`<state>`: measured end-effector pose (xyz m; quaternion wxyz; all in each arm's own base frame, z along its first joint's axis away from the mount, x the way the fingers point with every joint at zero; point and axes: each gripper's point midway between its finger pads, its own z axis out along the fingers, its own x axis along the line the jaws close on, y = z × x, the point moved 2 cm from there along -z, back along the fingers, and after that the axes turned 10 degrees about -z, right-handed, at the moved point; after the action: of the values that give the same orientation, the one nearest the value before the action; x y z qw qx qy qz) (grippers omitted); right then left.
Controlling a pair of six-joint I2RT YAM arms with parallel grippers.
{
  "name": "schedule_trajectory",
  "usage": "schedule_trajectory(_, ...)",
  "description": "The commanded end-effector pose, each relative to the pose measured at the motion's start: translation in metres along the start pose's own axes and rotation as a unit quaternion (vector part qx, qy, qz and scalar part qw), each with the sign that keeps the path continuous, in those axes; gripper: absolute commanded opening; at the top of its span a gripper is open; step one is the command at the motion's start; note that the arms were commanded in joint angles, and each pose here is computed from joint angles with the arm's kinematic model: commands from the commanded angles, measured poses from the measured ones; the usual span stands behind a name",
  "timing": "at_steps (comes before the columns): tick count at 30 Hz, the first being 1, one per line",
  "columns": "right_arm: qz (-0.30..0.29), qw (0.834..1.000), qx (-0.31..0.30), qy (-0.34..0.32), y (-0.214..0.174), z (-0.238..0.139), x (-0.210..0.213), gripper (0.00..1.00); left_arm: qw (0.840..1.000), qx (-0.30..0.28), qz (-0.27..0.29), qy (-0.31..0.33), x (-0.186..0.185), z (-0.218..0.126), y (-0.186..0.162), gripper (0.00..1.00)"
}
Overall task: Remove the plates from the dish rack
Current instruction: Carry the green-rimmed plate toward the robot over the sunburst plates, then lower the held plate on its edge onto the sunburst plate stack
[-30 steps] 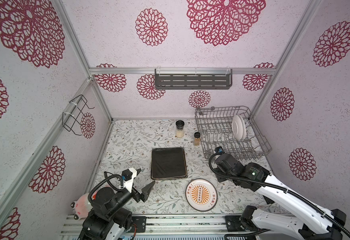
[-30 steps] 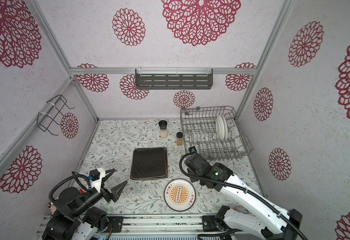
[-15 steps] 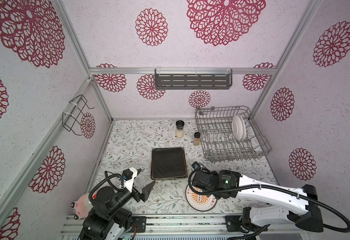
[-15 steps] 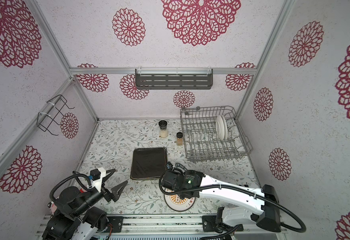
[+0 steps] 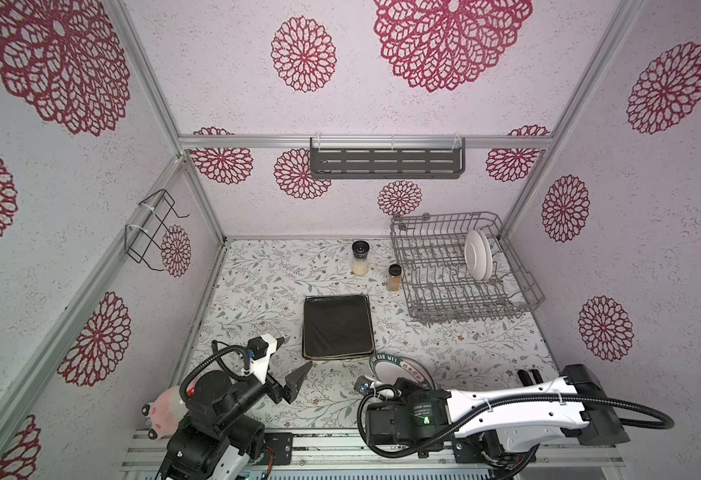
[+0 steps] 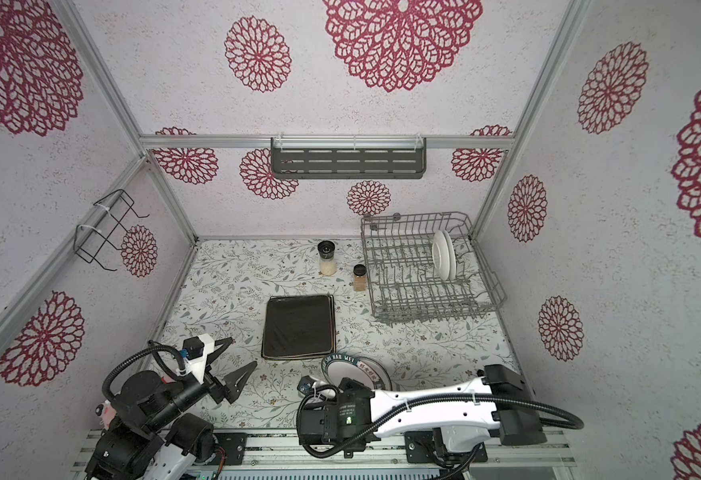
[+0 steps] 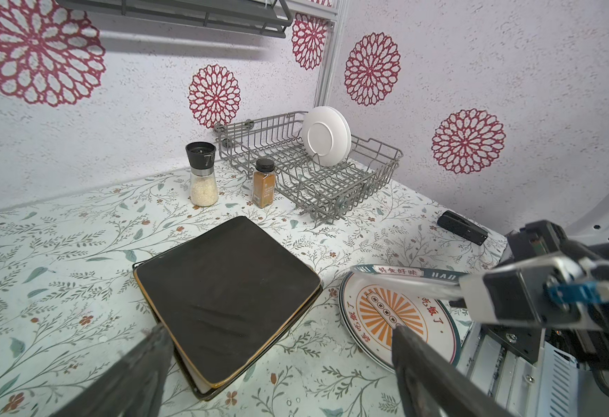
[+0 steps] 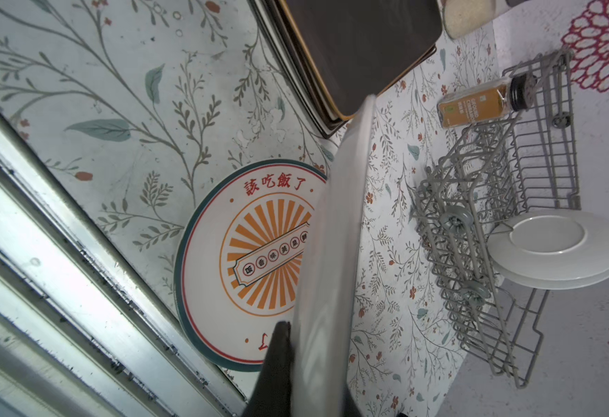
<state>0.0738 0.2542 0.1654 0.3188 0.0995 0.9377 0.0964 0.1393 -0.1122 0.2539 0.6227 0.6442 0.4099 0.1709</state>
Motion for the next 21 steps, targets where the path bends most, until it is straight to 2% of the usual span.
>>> schedule_trajectory(1, -0.016, 0.999, -0.003, -0.044, 0.000, -0.008, -0.010, 0.03, 1.000, 0.004, 0.012, -0.007, -0.001, 0.003, -0.002, 0.97)
schedule_trajectory(13, -0.034, 0.996, 0.046, -0.072, -0.001, 0.009, 0.031, 0.03, 1.000, -0.001, 0.014, -0.011, -0.003, 0.001, -0.001, 0.97)
schedule_trajectory(21, -0.060, 0.990, 0.089, -0.096, -0.011, 0.016, 0.036, 0.06, 1.000, -0.001, 0.016, -0.013, -0.004, 0.001, -0.001, 0.97)
